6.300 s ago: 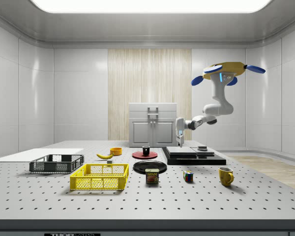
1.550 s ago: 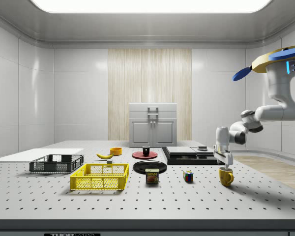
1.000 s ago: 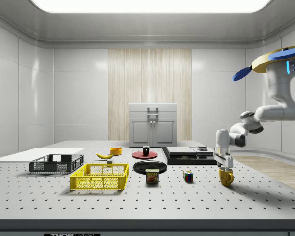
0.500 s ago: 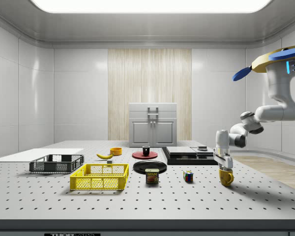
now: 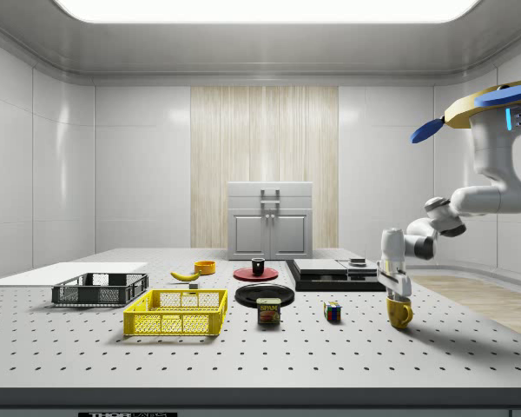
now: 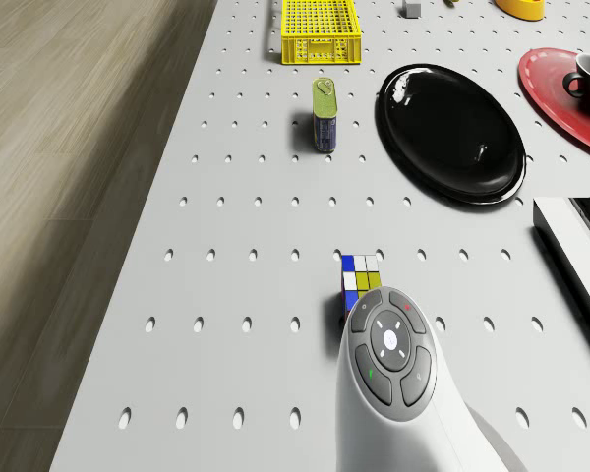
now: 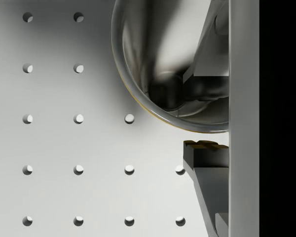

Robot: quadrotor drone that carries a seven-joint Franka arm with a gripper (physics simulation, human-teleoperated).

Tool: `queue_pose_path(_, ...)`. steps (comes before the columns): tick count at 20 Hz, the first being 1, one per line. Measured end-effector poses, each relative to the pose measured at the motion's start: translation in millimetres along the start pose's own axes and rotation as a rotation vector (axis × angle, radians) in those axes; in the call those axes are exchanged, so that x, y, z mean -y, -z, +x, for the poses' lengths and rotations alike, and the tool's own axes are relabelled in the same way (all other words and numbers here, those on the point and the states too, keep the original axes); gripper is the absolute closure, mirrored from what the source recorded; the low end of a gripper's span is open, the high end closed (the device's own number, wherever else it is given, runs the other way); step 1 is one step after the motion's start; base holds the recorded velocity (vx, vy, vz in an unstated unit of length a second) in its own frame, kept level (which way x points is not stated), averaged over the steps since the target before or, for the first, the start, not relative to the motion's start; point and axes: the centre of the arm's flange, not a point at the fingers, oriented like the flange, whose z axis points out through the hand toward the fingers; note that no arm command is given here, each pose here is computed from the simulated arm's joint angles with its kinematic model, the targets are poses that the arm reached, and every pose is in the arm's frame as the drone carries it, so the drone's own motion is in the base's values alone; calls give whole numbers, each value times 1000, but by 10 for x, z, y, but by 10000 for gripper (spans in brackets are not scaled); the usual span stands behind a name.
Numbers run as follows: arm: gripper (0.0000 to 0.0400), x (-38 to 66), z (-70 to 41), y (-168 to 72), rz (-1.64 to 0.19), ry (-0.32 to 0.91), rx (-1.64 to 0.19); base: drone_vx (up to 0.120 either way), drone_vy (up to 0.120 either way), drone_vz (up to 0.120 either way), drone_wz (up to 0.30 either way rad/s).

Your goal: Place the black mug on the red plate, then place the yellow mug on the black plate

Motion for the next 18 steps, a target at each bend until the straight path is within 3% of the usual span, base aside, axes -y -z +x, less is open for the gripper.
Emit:
queue_pose_path(6, 289, 0, 0, 215, 0, 0, 0, 7, 0, 120, 0)
queue_pose_path(10, 290, 0, 0, 286, 0, 0, 0, 110, -100, 120, 0)
queue_pose_path(18, 290, 0, 0, 331, 0, 0, 0, 120, -120, 0, 0)
